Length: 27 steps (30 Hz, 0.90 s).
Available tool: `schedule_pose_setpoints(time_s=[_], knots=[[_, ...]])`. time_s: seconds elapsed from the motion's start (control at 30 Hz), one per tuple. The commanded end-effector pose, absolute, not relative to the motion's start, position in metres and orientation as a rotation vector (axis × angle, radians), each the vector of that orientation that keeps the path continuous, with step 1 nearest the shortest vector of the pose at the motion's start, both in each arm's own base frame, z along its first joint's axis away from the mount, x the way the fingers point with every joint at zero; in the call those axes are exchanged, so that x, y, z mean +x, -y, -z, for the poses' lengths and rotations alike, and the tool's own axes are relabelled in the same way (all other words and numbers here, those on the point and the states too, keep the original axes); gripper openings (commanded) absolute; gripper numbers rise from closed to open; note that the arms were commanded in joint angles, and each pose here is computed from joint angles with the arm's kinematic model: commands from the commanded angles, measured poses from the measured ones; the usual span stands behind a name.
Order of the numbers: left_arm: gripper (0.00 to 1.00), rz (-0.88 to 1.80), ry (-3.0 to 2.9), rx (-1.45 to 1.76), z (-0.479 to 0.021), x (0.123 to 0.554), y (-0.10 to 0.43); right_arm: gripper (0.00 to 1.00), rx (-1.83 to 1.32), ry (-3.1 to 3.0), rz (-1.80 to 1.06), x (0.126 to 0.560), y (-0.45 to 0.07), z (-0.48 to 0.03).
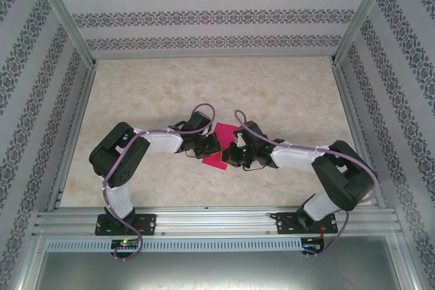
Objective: Fold a paper plane with a square sheet of paper (pick it up from the middle)
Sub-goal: Fold the triangle a second time at the center of the table.
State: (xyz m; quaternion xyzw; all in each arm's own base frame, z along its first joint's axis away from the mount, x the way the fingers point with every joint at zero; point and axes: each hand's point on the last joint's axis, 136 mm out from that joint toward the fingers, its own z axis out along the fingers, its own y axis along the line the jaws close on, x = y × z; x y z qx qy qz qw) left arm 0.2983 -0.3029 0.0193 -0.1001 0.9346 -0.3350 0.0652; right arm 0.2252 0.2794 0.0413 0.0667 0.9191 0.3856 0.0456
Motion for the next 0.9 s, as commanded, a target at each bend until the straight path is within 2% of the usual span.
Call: schedule_pose_setpoints(time_s=[0.0,0.23,0.47,0.87], knots=[[0.03,0.870,-2.911,-0.374,0.002,0.280,0.278,0.03,0.211,-2.883,-1.130,0.216,-0.278,-0.014],[0.03,0.869,-2.909,-0.375,0.001,0.281,0.278,0.03,0.261,-2.939,-1.112,0.197,-0.266,0.004],[0.03,0.872,-2.906,-0.377,-0.001,0.280,0.278,0.05,0.199,-2.820,-1.116,0.218,-0.272,-0.035],[0.03,0.899,-2.895,-0.380,-0.002,0.280,0.280,0.03,0.250,-2.792,-1.140,0.232,-0.280,-0.037]])
